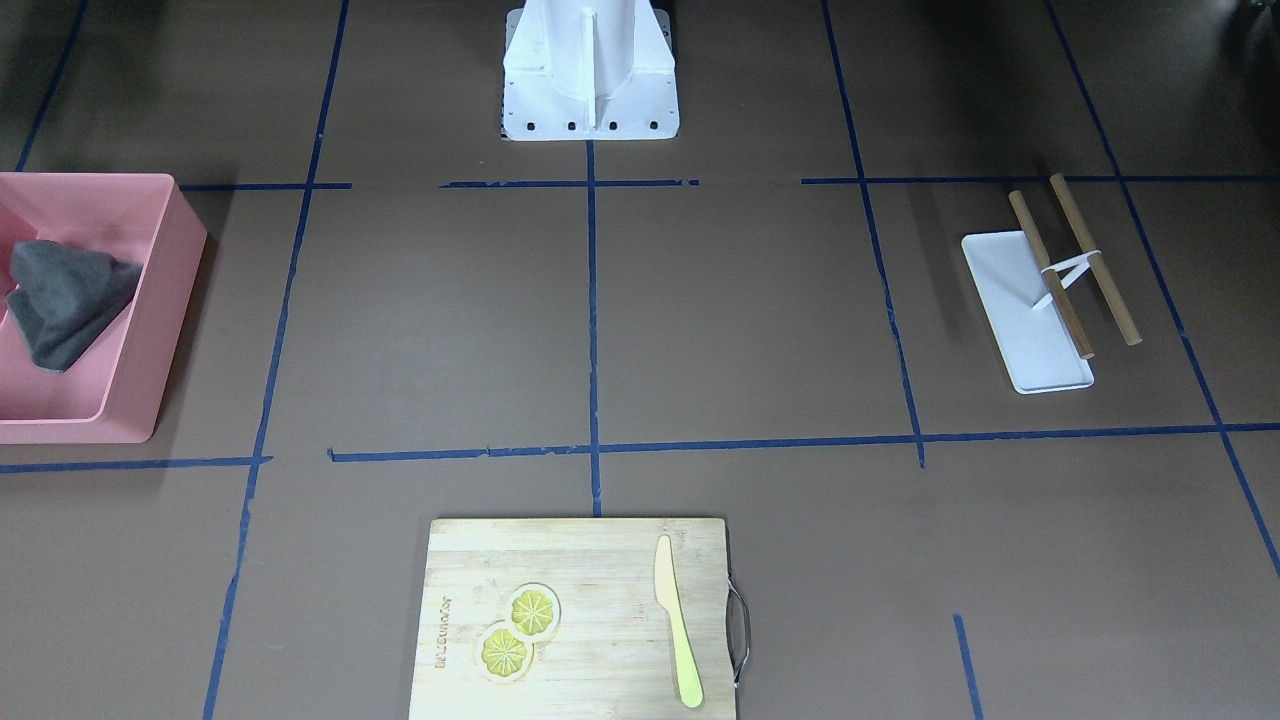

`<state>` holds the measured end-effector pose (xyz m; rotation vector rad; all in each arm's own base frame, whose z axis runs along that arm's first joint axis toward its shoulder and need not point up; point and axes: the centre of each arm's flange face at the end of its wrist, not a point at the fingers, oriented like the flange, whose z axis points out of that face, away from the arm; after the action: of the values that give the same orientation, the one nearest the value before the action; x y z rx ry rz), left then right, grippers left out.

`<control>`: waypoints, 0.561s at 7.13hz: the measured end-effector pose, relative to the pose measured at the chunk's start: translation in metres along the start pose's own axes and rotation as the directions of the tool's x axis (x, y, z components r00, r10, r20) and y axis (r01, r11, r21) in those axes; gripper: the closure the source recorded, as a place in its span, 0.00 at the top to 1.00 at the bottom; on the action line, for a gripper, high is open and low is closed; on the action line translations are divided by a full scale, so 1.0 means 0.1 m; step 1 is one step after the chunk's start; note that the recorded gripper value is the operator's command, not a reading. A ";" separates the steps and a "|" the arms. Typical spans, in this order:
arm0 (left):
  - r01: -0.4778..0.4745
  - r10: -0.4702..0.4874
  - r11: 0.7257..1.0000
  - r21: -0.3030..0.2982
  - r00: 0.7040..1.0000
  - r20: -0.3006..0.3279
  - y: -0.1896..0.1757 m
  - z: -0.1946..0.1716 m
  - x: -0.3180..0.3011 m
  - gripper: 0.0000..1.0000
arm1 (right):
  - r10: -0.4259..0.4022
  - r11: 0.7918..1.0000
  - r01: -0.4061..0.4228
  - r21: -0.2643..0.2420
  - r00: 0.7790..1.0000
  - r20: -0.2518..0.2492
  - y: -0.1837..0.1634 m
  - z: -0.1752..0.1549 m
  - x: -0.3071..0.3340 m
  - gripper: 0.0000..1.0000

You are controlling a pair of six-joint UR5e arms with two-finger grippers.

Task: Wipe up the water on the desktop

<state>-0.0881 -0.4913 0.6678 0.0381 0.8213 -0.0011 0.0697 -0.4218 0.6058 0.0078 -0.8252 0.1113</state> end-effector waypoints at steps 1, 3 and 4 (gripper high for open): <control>-0.006 0.006 1.000 0.007 1.000 0.004 -0.01 -0.04 0.04 1.00 | 0.001 1.000 -0.001 -0.001 1.000 0.000 0.00 0.01 0.01 1.00; -0.009 0.009 1.000 0.010 1.000 0.007 -0.01 -0.06 0.06 1.00 | 0.002 1.000 -0.002 -0.002 1.000 -0.001 0.00 0.01 0.01 1.00; -0.009 0.009 1.000 0.009 1.000 0.007 -0.01 -0.06 0.06 1.00 | 0.000 1.000 0.000 0.000 1.000 -0.001 -0.01 0.01 0.01 1.00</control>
<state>-0.0885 -0.4921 0.6597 0.0504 0.8142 0.0032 0.0698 -0.4225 0.6066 0.0073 -0.8238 0.1111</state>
